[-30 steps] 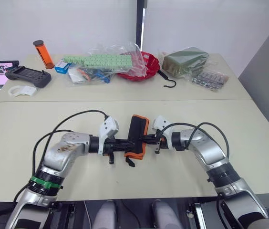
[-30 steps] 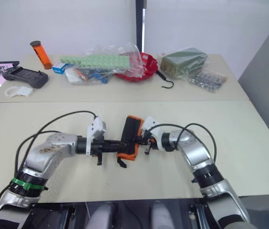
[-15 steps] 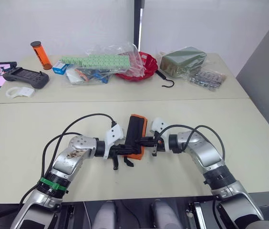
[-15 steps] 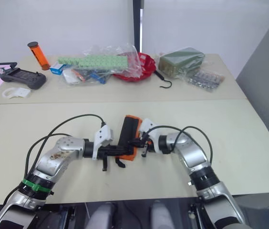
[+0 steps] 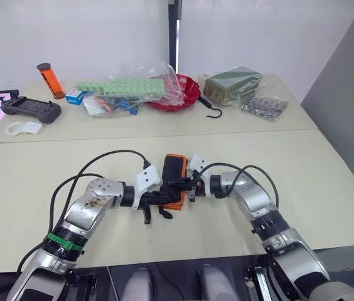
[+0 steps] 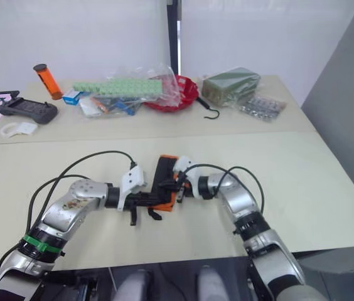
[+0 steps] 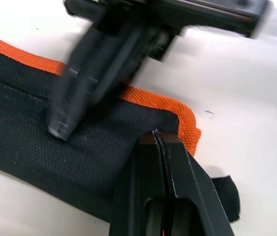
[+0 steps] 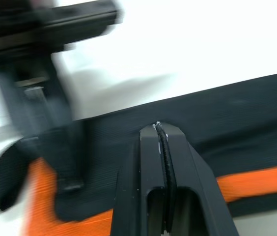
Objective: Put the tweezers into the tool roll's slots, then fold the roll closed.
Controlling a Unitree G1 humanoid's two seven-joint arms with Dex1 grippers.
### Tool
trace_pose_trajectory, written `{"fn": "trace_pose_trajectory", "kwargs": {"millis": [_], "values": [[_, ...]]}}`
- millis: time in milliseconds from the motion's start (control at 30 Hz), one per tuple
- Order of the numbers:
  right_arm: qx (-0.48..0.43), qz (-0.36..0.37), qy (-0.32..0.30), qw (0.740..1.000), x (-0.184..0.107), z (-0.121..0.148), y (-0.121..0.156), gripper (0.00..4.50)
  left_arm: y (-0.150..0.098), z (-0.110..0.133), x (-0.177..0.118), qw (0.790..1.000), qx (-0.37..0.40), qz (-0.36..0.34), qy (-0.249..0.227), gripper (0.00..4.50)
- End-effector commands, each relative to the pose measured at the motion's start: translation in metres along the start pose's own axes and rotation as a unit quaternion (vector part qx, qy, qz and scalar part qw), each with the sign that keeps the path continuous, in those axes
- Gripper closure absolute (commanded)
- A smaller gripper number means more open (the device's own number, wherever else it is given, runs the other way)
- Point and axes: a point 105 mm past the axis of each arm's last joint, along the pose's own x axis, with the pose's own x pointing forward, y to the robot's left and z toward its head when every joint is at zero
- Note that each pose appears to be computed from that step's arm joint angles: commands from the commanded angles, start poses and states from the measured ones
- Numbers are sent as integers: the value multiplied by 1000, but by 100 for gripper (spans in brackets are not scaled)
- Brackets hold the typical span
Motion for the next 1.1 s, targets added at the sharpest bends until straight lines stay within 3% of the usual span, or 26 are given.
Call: {"fn": "trace_pose_trajectory", "kwargs": {"millis": [33, 433, 667, 867, 967, 1100], "values": [[27, -103, 63, 992, -14, -37, -33, 450, -13, -37, 1, 996, -52, -20, 63, 448], [40, -192, 53, 979, -9, -38, -62, 450, -15, -40, -2, 996, -61, -15, 64, 448], [-2, -168, -86, 982, -18, 19, -60, 450, -12, -25, -6, 998, -62, -15, 28, 448], [-11, -67, -168, 983, -23, 60, -25, 450, -11, -11, -9, 998, -53, -16, 7, 448], [0, -18, -155, 988, -16, 55, -1, 450, -9, -11, -8, 999, -52, -10, 9, 448], [4, -3, -111, 994, -8, 34, 15, 450, -9, -12, -8, 999, -48, -10, 11, 448]]}}
